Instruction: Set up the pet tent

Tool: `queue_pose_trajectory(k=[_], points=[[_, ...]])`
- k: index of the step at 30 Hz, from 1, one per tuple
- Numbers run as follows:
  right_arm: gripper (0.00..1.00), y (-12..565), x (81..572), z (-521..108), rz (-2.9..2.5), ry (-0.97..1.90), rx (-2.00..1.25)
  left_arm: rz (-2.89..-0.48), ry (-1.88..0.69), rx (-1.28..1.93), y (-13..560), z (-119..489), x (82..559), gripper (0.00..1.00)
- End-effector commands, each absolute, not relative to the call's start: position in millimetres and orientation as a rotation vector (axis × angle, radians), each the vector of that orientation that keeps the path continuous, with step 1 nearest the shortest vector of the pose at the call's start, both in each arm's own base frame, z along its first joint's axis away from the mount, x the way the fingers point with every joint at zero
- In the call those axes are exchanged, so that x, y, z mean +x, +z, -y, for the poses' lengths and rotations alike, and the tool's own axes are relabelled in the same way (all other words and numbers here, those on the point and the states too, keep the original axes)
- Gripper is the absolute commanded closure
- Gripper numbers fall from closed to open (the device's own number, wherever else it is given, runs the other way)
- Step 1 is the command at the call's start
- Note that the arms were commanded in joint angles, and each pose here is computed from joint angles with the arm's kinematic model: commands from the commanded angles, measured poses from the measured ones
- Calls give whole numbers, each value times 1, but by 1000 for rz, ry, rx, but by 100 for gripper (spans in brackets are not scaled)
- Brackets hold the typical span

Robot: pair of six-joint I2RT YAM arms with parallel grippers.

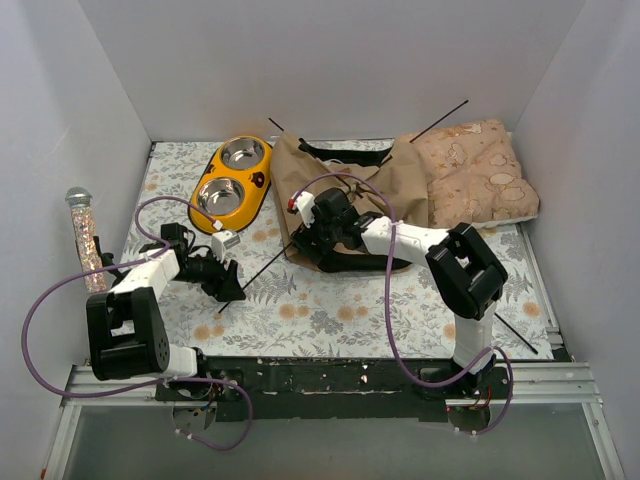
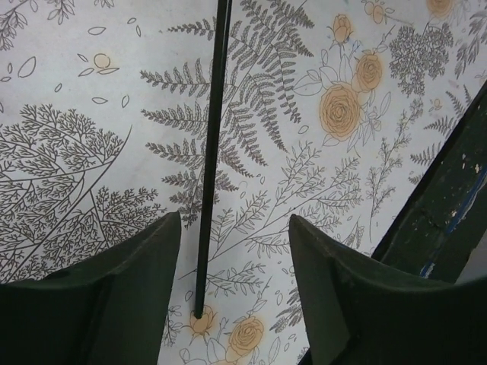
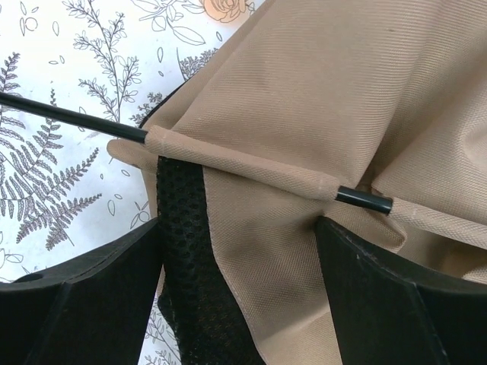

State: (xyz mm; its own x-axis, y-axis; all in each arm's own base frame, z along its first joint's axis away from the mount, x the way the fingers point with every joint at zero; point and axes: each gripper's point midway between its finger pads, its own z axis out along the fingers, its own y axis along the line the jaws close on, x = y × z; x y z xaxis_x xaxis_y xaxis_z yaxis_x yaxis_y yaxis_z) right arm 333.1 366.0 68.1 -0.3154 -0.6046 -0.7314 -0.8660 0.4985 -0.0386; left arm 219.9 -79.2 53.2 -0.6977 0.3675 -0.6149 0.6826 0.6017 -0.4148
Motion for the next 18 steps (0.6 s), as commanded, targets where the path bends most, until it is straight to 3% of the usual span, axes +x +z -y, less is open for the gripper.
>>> queue_pose_trajectory(k=[1, 8, 12, 14, 16, 17, 18], points=[[14, 77, 329, -372, -2003, 411, -1179, -2323, -885, 843, 60, 81, 229, 39], [24, 70, 344, -371, -2011, 305, -1144, -2370, -838, 831, 45, 78, 233, 43], [45, 73, 335, -381, -2020, 388, -1170, -2430, -768, 855, 27, 75, 235, 46], [58, 75, 329, -387, -2023, 448, -1193, -2450, -768, 862, 22, 76, 234, 58], [73, 80, 323, -392, -2015, 508, -1204, -2446, -787, 855, 24, 80, 236, 91], [81, 83, 319, -395, -2009, 554, -1209, -2436, -807, 845, 28, 82, 236, 100], [87, 90, 315, -398, -1992, 606, -1204, -2420, -833, 839, 35, 85, 236, 100]])
